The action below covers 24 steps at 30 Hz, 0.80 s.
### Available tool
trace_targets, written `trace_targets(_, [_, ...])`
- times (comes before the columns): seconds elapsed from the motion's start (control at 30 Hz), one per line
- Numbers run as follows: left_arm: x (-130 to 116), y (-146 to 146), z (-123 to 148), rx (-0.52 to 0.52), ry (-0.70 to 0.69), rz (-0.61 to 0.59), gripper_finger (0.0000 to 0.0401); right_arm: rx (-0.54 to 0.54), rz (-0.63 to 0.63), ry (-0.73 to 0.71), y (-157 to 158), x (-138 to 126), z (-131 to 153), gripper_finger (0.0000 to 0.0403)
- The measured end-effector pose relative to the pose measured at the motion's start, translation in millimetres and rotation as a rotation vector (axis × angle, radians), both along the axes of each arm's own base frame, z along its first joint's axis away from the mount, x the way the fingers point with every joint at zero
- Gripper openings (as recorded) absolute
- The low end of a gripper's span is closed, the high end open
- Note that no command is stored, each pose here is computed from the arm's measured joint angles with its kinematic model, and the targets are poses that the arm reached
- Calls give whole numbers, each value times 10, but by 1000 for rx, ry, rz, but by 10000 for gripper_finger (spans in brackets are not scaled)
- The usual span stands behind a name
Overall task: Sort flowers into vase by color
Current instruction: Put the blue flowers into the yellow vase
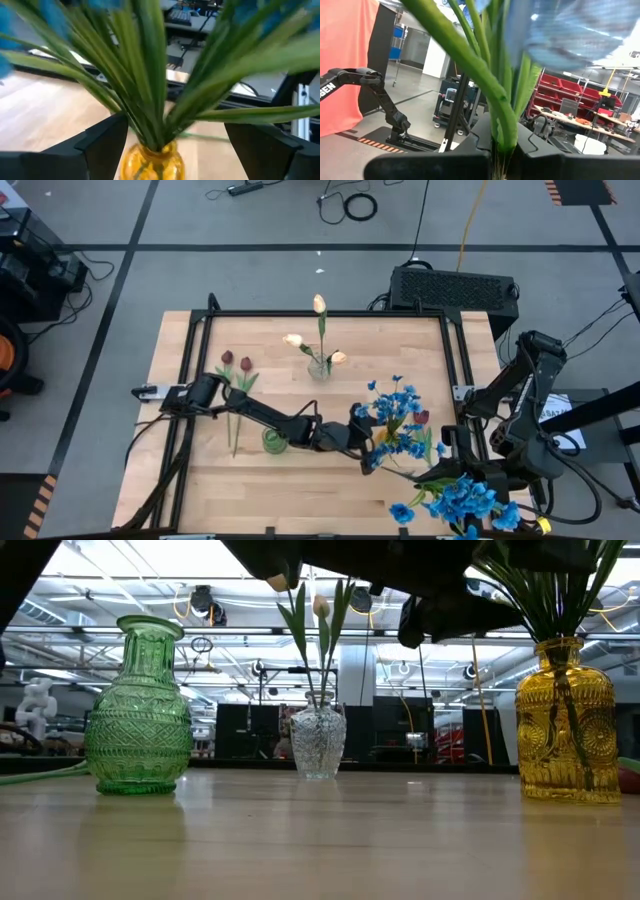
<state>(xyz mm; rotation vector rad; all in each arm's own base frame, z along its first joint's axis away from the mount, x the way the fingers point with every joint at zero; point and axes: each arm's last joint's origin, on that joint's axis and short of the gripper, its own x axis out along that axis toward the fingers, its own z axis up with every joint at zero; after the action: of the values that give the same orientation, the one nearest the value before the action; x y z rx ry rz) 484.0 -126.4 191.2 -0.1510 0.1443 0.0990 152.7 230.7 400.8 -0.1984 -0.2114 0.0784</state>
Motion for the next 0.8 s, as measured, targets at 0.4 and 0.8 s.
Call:
trace_targets(0.4, [36, 110, 12, 44, -6, -64, 336, -1, 0, 0, -1, 0, 0, 8])
trace_targets(0.8, [41, 102, 46, 86, -38, -93, 254, -5, -1, 0, 0, 1, -1, 8])
